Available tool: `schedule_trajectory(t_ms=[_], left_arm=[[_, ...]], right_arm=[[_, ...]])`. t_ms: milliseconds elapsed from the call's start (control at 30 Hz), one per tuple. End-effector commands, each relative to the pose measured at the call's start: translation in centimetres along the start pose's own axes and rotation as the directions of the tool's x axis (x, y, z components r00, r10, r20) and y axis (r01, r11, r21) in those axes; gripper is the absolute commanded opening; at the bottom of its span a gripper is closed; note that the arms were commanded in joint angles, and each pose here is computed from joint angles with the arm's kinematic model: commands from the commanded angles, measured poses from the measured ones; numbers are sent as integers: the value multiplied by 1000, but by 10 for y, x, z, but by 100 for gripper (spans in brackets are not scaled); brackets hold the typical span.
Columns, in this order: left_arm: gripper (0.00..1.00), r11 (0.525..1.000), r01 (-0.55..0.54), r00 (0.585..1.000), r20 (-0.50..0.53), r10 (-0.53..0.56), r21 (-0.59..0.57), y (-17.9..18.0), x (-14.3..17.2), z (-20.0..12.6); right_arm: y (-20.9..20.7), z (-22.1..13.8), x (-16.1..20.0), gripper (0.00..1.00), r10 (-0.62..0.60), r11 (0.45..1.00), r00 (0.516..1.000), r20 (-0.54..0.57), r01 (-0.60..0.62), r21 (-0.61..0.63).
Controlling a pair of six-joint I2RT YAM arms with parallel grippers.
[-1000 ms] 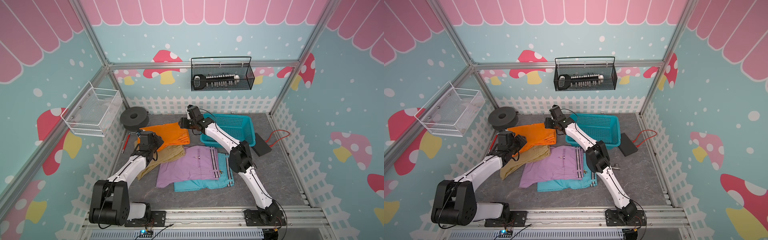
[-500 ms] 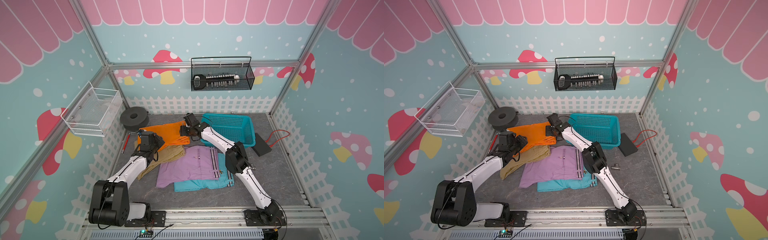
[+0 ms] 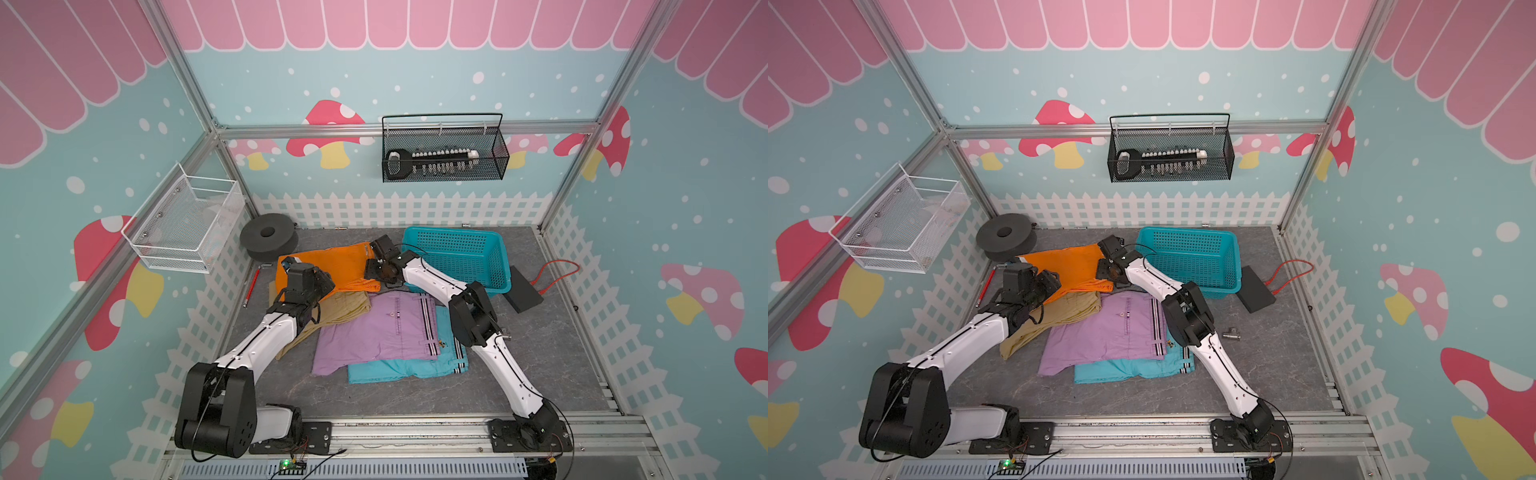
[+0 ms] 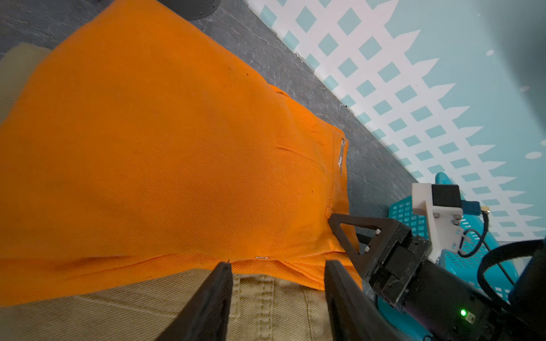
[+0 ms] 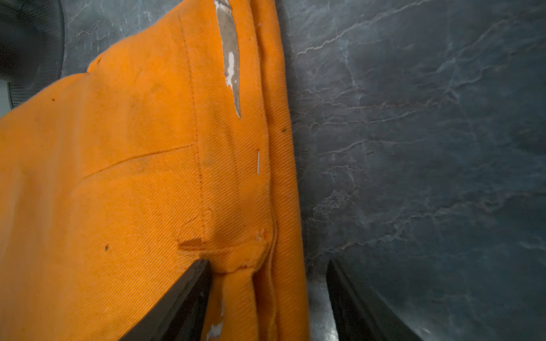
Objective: Put the folded long pants in the basket
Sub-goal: Pick up the long pant at the center of the board.
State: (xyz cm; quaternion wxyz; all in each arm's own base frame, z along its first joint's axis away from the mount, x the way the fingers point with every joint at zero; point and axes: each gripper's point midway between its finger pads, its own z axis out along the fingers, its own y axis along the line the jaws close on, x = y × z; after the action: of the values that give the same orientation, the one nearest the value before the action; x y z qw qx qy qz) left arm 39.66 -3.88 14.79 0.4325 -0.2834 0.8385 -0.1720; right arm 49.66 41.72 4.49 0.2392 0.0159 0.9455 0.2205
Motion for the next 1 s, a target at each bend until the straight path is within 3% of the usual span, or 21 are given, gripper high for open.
schedule_trajectory(t_ms=[0,200,467,600,800,967], left_arm=[[54,1000,-30,999,19,30,-4,0,-1,-2],[54,1000,-31,1000,6,31,1,-1,2,-1],[53,1000,-20,999,25,21,-17,4,0,-4],[53,1000,-14,999,28,15,-23,5,0,-4],[53,999,4,998,58,-2,-43,12,-2,-9],[56,1000,-16,1000,16,16,-22,7,4,-3]], right_arm=[[-2,2,13,69,61,998,996,-64,-63,-28],[21,11,28,65,107,978,982,-154,-132,-162],[39,6,24,52,102,963,983,-152,-135,-233],[45,-1,14,44,74,965,991,-108,-99,-241],[59,-19,0,19,25,965,999,-40,-34,-261],[81,-47,-21,10,-81,962,994,80,99,-256]])
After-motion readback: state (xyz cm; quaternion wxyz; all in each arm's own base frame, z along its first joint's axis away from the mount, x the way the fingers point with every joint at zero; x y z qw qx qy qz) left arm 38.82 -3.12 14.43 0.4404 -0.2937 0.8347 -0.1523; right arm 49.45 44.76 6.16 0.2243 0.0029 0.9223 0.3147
